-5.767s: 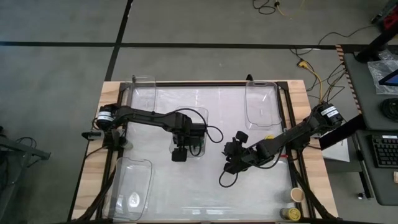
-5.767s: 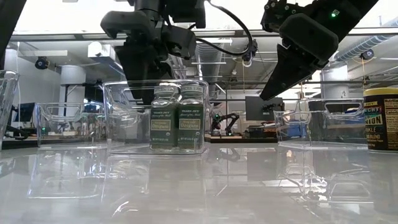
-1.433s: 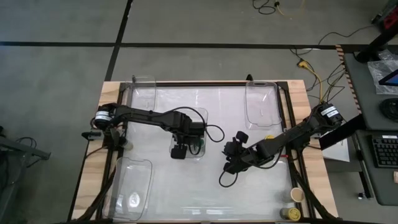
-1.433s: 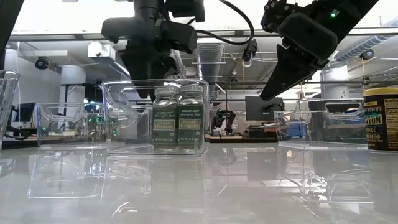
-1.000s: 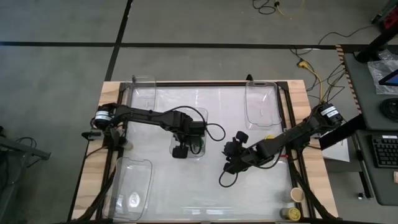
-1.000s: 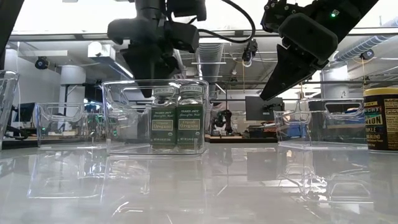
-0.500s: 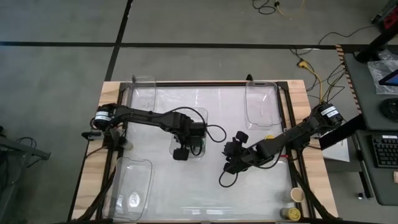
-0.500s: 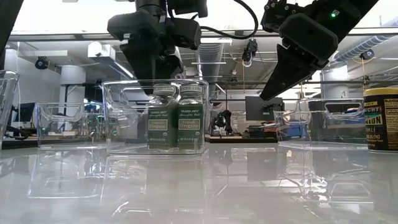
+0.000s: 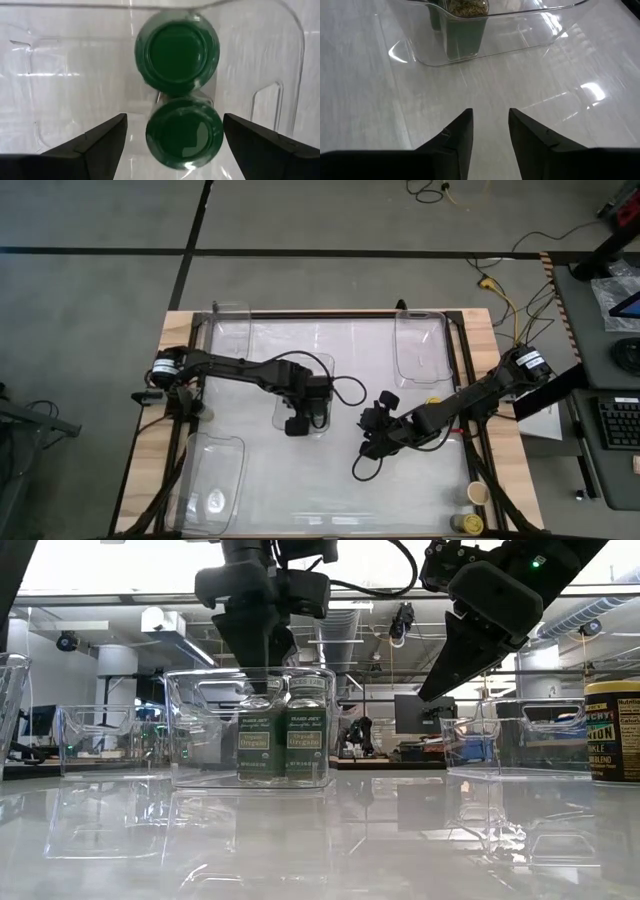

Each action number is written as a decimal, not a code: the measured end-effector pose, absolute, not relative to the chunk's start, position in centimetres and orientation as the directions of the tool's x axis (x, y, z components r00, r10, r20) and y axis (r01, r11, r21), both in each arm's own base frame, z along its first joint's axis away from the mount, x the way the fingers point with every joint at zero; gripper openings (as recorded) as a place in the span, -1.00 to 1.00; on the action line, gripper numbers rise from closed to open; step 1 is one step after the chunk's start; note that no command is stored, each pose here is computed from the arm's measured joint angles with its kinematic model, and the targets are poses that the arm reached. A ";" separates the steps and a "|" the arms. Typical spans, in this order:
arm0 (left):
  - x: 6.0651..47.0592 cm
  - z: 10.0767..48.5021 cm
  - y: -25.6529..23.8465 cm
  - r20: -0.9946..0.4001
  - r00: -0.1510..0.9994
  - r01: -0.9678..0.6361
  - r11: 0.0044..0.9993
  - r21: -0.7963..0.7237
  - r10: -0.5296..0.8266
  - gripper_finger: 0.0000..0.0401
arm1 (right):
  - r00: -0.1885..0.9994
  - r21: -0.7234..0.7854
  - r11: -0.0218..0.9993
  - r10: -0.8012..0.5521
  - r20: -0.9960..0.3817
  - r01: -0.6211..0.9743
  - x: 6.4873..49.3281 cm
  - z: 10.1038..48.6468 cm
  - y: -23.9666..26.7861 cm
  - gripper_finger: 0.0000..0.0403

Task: Sort spices by type
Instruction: Put the green seasoning bottle into the center transparent bin

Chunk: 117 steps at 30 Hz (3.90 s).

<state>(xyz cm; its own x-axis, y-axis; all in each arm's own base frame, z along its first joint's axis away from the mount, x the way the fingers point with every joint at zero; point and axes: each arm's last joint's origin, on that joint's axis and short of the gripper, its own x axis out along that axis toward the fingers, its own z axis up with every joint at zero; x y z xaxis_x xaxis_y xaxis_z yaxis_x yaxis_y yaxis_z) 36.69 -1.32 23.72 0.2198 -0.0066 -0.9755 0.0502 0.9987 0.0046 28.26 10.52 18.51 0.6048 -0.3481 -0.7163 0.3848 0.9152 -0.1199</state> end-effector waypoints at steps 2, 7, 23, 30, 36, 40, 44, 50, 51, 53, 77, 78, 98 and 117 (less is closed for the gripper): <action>36.8 23.7 -1.3 -0.973 0.232 0.047 0.999 0.006 -0.005 0.56 | 0.605 -0.120 0.915 -0.348 -0.716 0.385 28.3 18.5 10.5 -0.44; 37.1 23.8 -1.3 -0.965 0.261 0.038 0.999 0.015 0.005 0.56 | 0.605 -0.120 0.915 -0.348 -0.716 0.385 28.3 18.5 10.5 -0.46; 36.1 25.1 -1.1 -0.964 0.258 0.112 0.990 0.091 0.059 0.56 | 0.605 -0.120 0.915 -0.348 -0.716 0.385 28.3 18.5 10.5 -0.44; 34.0 27.0 -0.9 -0.976 0.207 0.176 0.979 0.099 0.062 0.56 | 0.605 -0.119 0.915 -0.348 -0.716 0.386 28.3 18.5 10.5 -0.40; 33.4 24.8 -0.1 -0.979 0.170 0.117 0.985 0.131 0.110 0.56 | 0.605 -0.119 0.915 -0.348 -0.716 0.385 28.3 18.5 10.5 -0.37; 32.9 22.6 0.4 -0.976 0.141 0.098 0.978 0.182 0.167 0.56 | 0.605 -0.114 0.913 -0.348 -0.716 0.391 28.3 18.5 10.5 -0.35; 33.2 21.7 0.4 -0.969 0.189 0.073 0.981 0.179 0.162 0.56 | 0.605 -0.111 0.912 -0.349 -0.716 0.395 28.3 18.5 10.5 -0.34; 33.8 22.1 0.2 -0.959 0.248 0.056 0.986 0.156 0.138 0.56 | 0.605 -0.109 0.912 -0.348 -0.716 0.396 28.3 18.5 10.5 -0.40; 33.9 22.2 0.2 -0.958 0.252 0.055 0.986 0.156 0.137 0.56 | 0.605 -0.109 0.912 -0.349 -0.716 0.396 28.3 18.5 10.5 -0.41; 34.0 22.4 0.2 -0.958 0.259 0.059 0.988 0.139 0.120 0.56 | 0.605 -0.109 0.912 -0.349 -0.716 0.396 28.3 18.5 10.5 -0.43; 33.9 22.7 0.2 -0.958 0.268 0.096 0.987 0.127 0.098 0.56 | 0.622 -0.099 0.913 -0.345 -0.703 0.396 28.5 18.6 10.6 -0.42; 33.9 22.8 0.2 -0.956 0.270 0.090 0.985 0.146 0.117 0.56 | 0.622 -0.099 0.913 -0.345 -0.703 0.396 28.5 18.6 10.6 -0.41; 33.9 22.6 -0.2 -0.962 0.271 0.170 0.982 0.079 0.031 0.56 | 0.622 -0.087 0.910 -0.344 -0.703 0.405 28.5 18.6 10.6 -0.36; 33.7 22.6 0.4 -0.956 0.256 0.206 0.958 0.202 0.146 0.29 | 0.623 -0.092 0.912 -0.344 -0.703 0.400 28.5 18.7 10.6 -0.50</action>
<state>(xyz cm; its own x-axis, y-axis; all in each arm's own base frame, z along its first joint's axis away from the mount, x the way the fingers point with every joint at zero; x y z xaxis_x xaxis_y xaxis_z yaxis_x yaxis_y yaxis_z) 33.73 0.37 22.57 0.2562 0.1461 -0.9555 0.2056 0.9577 0.2015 28.47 10.59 18.67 0.6227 -0.3443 -0.7027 0.4004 0.9117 -0.0919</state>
